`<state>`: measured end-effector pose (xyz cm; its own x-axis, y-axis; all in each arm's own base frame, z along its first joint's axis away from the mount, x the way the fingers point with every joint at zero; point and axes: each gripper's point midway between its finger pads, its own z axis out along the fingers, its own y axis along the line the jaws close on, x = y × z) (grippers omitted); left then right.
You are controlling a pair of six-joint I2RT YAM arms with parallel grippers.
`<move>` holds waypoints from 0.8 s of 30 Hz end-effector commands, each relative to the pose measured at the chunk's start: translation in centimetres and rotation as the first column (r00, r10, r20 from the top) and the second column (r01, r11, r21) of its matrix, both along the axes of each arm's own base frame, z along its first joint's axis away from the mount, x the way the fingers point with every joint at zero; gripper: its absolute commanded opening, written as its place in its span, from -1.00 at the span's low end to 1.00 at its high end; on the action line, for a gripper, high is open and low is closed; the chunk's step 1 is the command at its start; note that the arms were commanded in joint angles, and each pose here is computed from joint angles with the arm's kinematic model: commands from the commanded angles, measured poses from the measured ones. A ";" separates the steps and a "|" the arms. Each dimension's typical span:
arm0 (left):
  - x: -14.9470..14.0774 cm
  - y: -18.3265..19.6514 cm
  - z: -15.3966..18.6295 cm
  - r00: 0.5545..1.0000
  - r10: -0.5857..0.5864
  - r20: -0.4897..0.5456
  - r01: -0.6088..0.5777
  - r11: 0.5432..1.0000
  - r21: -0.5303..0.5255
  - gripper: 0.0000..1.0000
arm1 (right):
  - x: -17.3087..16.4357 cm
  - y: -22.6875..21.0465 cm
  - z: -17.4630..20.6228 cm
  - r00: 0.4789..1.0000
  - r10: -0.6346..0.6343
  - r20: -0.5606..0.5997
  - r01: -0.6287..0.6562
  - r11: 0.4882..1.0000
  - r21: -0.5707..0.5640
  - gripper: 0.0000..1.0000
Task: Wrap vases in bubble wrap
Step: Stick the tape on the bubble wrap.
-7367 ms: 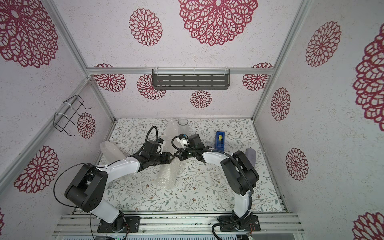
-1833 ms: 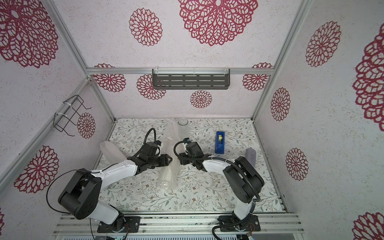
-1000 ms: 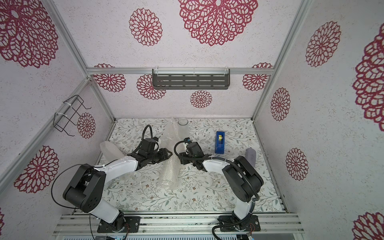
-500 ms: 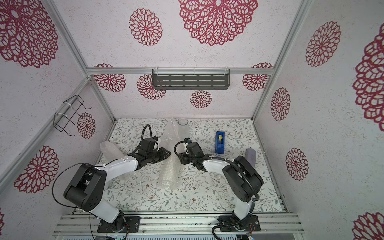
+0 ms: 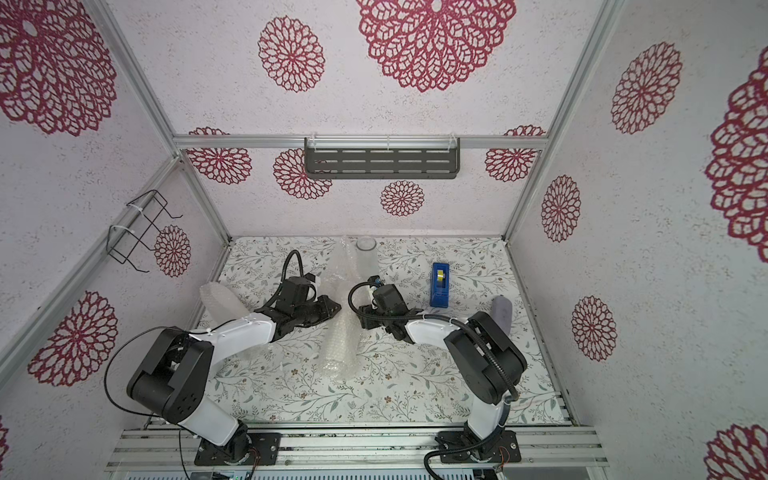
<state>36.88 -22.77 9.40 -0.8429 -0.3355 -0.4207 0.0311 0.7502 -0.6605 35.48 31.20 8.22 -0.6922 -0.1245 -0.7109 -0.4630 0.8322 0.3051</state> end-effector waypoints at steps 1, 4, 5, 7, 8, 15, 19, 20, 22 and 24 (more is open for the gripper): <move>0.5 0.4 1.6 0.998 0.022 0.055 -0.021 1.000 -0.019 -0.65 | -0.2 0.0 -0.1 1.000 0.003 0.001 -0.004 1.000 0.003 0.26; 0.6 0.4 1.7 0.998 0.020 0.056 -0.019 1.000 -0.021 -0.43 | -0.2 0.1 0.0 1.000 0.001 0.000 -0.001 1.000 0.005 0.26; 0.6 0.5 1.6 0.998 0.020 0.054 -0.019 1.000 -0.017 -0.40 | -0.2 0.0 -0.1 1.000 0.001 -0.001 -0.001 1.000 0.004 0.26; 0.6 0.7 1.3 0.998 0.027 0.049 -0.026 1.000 -0.011 -0.37 | -0.2 0.0 -0.1 1.000 0.001 -0.001 -0.001 1.000 0.004 0.26; 0.7 0.9 1.2 0.998 0.031 0.046 -0.030 0.999 -0.012 -0.37 | -0.2 0.0 0.0 1.000 0.000 -0.001 0.000 1.000 0.004 0.26; 1.2 1.4 0.9 0.998 0.053 0.044 -0.052 0.999 -0.015 -0.48 | -0.3 -0.1 -0.1 1.000 -0.001 -0.002 0.001 1.000 -0.001 0.26; 1.3 1.2 0.1 0.999 0.043 0.021 -0.042 0.999 -0.008 -0.59 | -0.3 -0.2 0.0 1.000 -0.005 0.000 0.005 1.000 -0.001 0.26; 1.3 1.2 -0.1 0.999 0.042 0.016 -0.042 0.999 -0.008 -0.60 | -0.3 -0.2 0.1 1.000 -0.005 0.001 0.005 1.000 -0.001 0.26; 1.2 1.1 -0.4 0.999 0.039 0.003 -0.039 0.999 -0.003 -0.61 | -0.2 -0.1 0.5 1.000 -0.004 0.008 0.004 1.000 0.004 0.26; 1.1 1.2 -0.6 0.999 0.038 -0.005 -0.038 0.999 0.004 -0.62 | -0.3 0.0 0.8 1.000 0.003 0.012 -0.003 1.000 0.015 0.30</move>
